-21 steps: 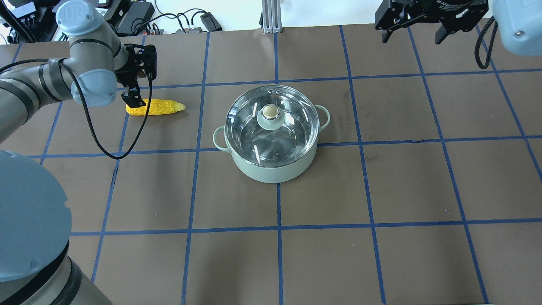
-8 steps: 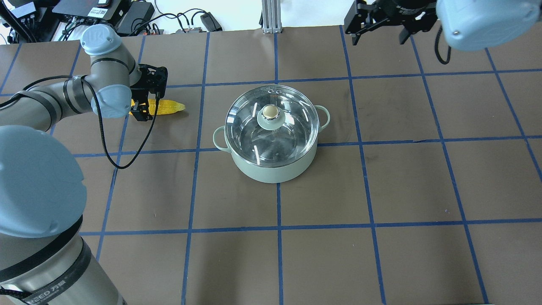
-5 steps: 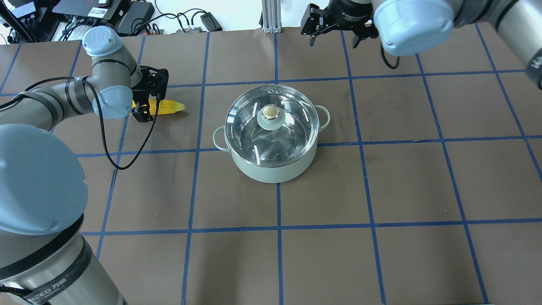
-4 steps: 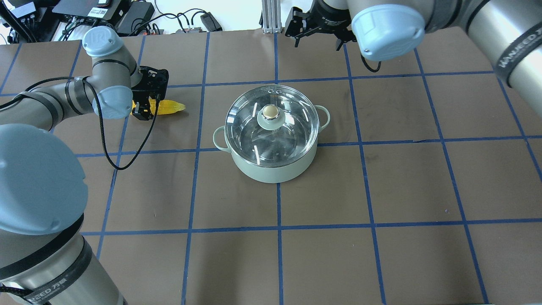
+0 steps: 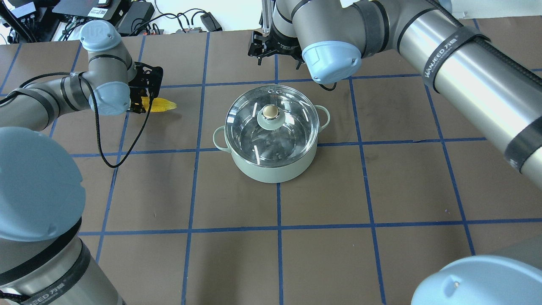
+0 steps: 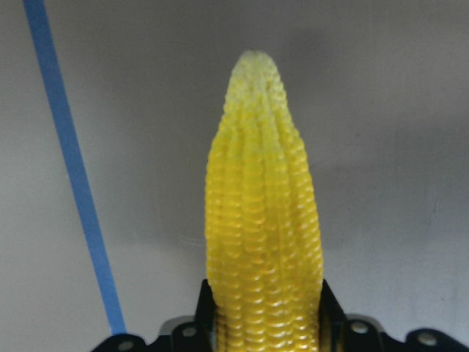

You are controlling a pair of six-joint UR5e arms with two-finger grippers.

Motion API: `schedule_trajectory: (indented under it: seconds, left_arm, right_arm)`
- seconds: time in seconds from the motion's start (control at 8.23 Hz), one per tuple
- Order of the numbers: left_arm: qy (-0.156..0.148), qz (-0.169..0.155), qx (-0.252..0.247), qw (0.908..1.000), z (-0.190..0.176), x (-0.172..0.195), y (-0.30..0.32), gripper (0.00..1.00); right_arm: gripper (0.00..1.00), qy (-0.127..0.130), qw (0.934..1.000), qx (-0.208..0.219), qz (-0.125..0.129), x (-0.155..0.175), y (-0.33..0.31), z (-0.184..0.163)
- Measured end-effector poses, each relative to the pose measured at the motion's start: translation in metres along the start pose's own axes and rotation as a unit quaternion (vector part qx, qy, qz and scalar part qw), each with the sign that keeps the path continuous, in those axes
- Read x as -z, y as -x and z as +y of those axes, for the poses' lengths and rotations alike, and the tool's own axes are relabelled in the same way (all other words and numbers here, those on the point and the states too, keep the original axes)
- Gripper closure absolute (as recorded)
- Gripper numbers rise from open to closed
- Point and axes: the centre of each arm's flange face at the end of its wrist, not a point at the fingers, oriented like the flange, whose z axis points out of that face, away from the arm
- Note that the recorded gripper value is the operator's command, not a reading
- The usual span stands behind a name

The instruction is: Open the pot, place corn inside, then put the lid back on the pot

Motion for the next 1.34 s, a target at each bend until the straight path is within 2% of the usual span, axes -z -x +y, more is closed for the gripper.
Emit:
schedule_trajectory:
  seconds: [0.24, 0.49, 0.73, 1.09, 1.34]
  left_arm:
    - [0.016, -0.019, 0.002, 0.9997, 0.006, 0.031, 0.001, 1.00]
    - [0.028, -0.055, 0.008, 0.9981, 0.013, 0.082, -0.001, 1.00]
    - [0.030, -0.084, 0.010, 0.9960, 0.013, 0.123, -0.006, 1.00]
    - [-0.004, -0.120, 0.009, 0.9927, -0.001, 0.159, -0.010, 1.00]
    - [-0.015, -0.129, -0.005, 0.9915, -0.024, 0.169, -0.010, 1.00]
  right_arm:
    - [0.00, 0.030, 0.9994, 0.013, 0.009, -0.014, 0.013, 0.014]
    - [0.00, 0.067, 0.9971, 0.024, 0.026, -0.023, 0.022, 0.033]
    - [0.00, 0.087, 0.9952, 0.029, 0.035, -0.029, 0.024, 0.043]
    - [0.00, 0.106, 0.9928, 0.030, 0.047, -0.030, 0.022, 0.049]
    - [0.00, 0.114, 0.9916, 0.033, 0.050, -0.036, 0.019, 0.054]
